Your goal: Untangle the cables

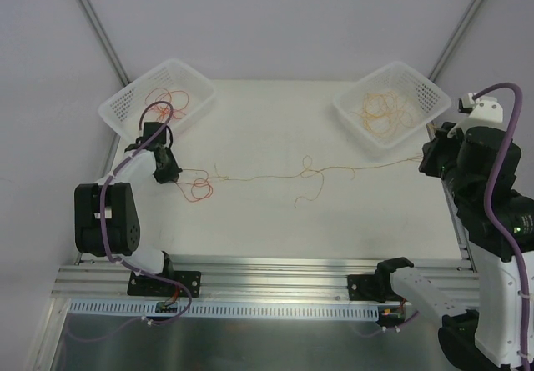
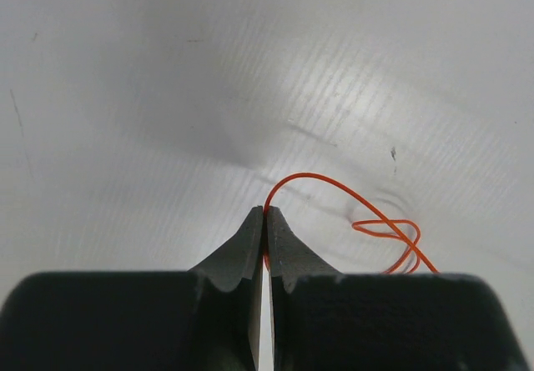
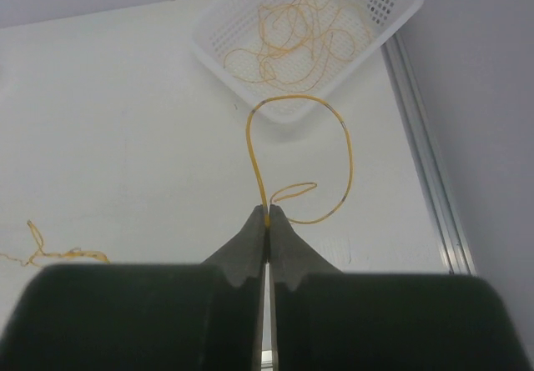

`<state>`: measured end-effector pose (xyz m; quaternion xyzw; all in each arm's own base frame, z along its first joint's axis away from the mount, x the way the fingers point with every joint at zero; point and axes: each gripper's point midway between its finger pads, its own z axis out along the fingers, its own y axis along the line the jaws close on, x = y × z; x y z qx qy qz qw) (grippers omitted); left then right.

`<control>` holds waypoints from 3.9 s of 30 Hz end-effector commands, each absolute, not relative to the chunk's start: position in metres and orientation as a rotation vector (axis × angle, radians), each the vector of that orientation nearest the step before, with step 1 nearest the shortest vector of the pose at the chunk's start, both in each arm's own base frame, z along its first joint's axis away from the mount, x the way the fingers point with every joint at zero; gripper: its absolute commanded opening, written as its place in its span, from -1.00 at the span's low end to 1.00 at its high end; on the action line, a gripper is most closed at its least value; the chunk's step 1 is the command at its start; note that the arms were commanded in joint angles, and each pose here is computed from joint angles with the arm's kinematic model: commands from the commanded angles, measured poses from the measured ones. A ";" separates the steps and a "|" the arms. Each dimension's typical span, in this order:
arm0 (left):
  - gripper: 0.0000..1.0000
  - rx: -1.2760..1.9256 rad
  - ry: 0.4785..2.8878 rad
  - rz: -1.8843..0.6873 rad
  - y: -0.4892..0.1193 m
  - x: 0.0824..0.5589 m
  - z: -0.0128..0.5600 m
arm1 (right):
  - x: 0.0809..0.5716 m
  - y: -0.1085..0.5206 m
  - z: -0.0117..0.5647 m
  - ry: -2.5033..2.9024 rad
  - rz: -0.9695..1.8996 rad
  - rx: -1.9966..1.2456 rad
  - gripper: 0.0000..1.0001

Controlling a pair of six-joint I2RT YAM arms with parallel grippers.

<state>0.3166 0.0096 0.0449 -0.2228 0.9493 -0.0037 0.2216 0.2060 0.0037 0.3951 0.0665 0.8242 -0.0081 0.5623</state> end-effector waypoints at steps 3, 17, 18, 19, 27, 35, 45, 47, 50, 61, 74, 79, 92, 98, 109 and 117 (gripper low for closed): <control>-1.00 -0.714 2.581 0.062 0.046 0.323 0.055 | 0.187 -0.026 0.424 1.857 -0.146 0.227 -0.99; -1.00 -1.074 2.401 0.181 0.122 0.304 0.069 | 0.184 -0.043 0.441 1.811 -0.240 0.280 -0.99; -1.00 -1.083 2.389 0.189 0.125 0.303 0.071 | 0.187 -0.041 0.437 1.824 -0.230 0.273 -0.99; -1.00 -1.079 2.384 0.168 0.122 0.304 0.072 | 0.190 -0.038 0.431 1.843 -0.226 0.266 -0.99; -1.00 -0.852 2.426 0.050 0.075 0.313 0.084 | 0.230 0.028 0.293 2.215 0.047 0.161 -0.99; -1.00 -0.544 2.435 -0.191 -0.001 0.313 0.109 | 0.235 0.052 0.179 2.553 0.072 0.158 -0.07; -1.00 -0.365 2.455 -0.436 -0.069 0.288 0.119 | 0.259 0.231 0.199 2.308 0.733 -0.470 0.44; -1.00 -0.329 2.459 -0.465 -0.078 0.286 0.121 | 0.267 0.261 0.202 2.269 0.833 -0.539 0.44; -1.00 -0.326 2.473 -0.471 -0.082 0.279 0.119 | 0.278 0.305 0.187 2.275 0.920 -0.621 0.44; -1.00 -0.360 2.502 -0.498 -0.083 0.254 0.109 | 0.312 0.383 0.099 2.417 0.914 -0.736 0.26; -1.00 -0.368 2.522 -0.495 -0.082 0.239 0.102 | 0.298 0.409 0.051 2.451 0.845 -0.870 -0.02; -1.00 -0.369 2.529 -0.489 -0.080 0.234 0.099 | 0.298 0.414 0.058 2.424 0.814 -0.900 -0.02; -1.00 -0.361 2.535 -0.484 -0.080 0.230 0.097 | 0.293 0.429 0.042 2.442 0.806 -0.978 -0.19; -1.00 -0.365 2.536 -0.479 -0.079 0.228 0.096 | 0.288 0.427 0.035 2.453 0.792 -1.007 -0.40; -1.00 -0.360 2.534 -0.467 -0.077 0.228 0.097 | 0.293 0.421 0.048 2.435 0.766 -0.974 -0.91; -1.00 -0.393 2.520 -0.377 -0.064 0.235 0.097 | 0.309 0.367 0.109 2.378 0.758 -0.782 -0.99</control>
